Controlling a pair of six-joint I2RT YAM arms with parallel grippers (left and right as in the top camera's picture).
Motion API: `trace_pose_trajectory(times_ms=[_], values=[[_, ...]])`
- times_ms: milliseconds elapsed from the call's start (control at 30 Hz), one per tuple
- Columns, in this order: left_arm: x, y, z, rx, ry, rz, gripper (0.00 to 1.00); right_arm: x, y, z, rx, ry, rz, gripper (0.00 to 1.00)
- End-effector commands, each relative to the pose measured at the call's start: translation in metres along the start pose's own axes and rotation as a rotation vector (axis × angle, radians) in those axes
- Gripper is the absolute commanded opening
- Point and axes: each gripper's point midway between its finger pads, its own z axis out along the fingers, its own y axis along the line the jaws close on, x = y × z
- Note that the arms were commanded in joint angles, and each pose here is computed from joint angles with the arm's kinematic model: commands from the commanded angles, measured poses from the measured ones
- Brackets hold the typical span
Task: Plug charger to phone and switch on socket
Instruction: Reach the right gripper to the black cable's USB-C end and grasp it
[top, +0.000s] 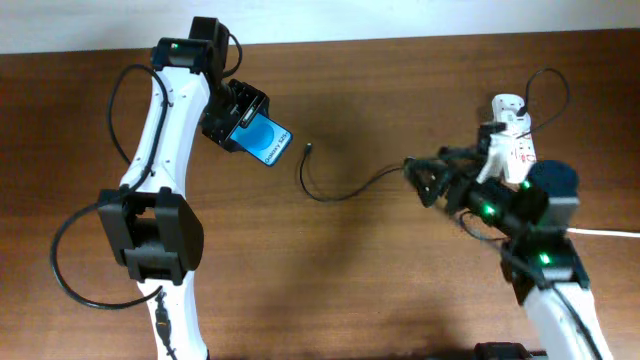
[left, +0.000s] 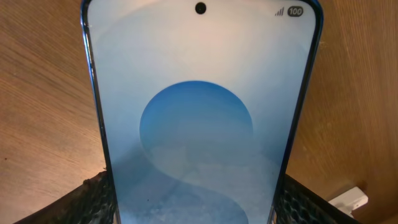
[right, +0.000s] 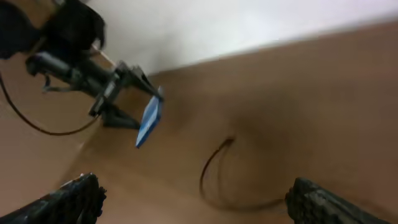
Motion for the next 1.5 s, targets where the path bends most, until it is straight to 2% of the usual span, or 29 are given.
trace_pose_trajectory(times_ms=[0, 33, 100, 167, 267, 400, 467, 667, 833, 933, 1067, 1333, 1467], values=[[0.001, -0.006, -0.01, 0.024, -0.012, -0.011, 0.0, 0.018, -0.012, 0.023, -0.049, 0.103, 0.283, 0.98], [0.003, -0.007, -0.01, 0.022, -0.011, -0.006, 0.0, 0.022, -0.023, 0.036, -0.042, 0.116, 0.433, 0.97], [0.008, -0.01, -0.008, 0.024, -0.009, -0.005, 0.0, 0.019, -0.02, 0.067, -0.062, 0.081, 0.49, 0.94], [0.014, -0.013, -0.006, 0.017, -0.014, -0.018, 0.0, 0.025, -0.026, 0.094, 0.035, 0.027, 0.558, 0.94], [0.028, -0.02, -0.001, 0.003, -0.033, -0.04, 0.0, 0.02, 0.002, 0.142, 0.028, 0.071, 0.528, 0.86], [0.04, -0.026, 0.003, 0.001, -0.038, -0.073, 0.0, 0.025, 0.028, 0.19, 0.024, 0.134, 0.472, 0.82], [0.041, -0.026, 0.003, 0.003, -0.031, -0.087, 0.0, 0.035, 0.03, 0.194, 0.066, 0.133, 0.464, 0.82], [0.074, -0.028, 0.001, 0.026, 0.151, -0.092, 0.0, 0.069, 0.036, 0.208, 0.109, 0.181, 0.472, 0.75], [0.085, -0.029, 0.0, 0.03, 0.206, -0.095, 0.0, 0.073, 0.04, 0.209, 0.107, 0.189, 0.468, 0.57], [0.086, -0.028, 0.0, 0.023, 0.209, -0.095, 0.0, 0.078, 0.046, 0.21, 0.097, 0.202, 0.458, 0.53], [0.092, -0.025, 0.001, 0.002, 0.214, -0.091, 0.0, 0.081, 0.051, 0.21, 0.091, 0.209, 0.454, 0.42], [0.094, -0.025, 0.001, 0.001, 0.215, -0.089, 0.0, 0.087, 0.058, 0.211, 0.08, 0.228, 0.448, 0.28], [0.094, -0.025, 0.001, 0.0, 0.216, -0.09, 0.0, 0.087, 0.058, 0.211, 0.08, 0.227, 0.448, 0.08]])
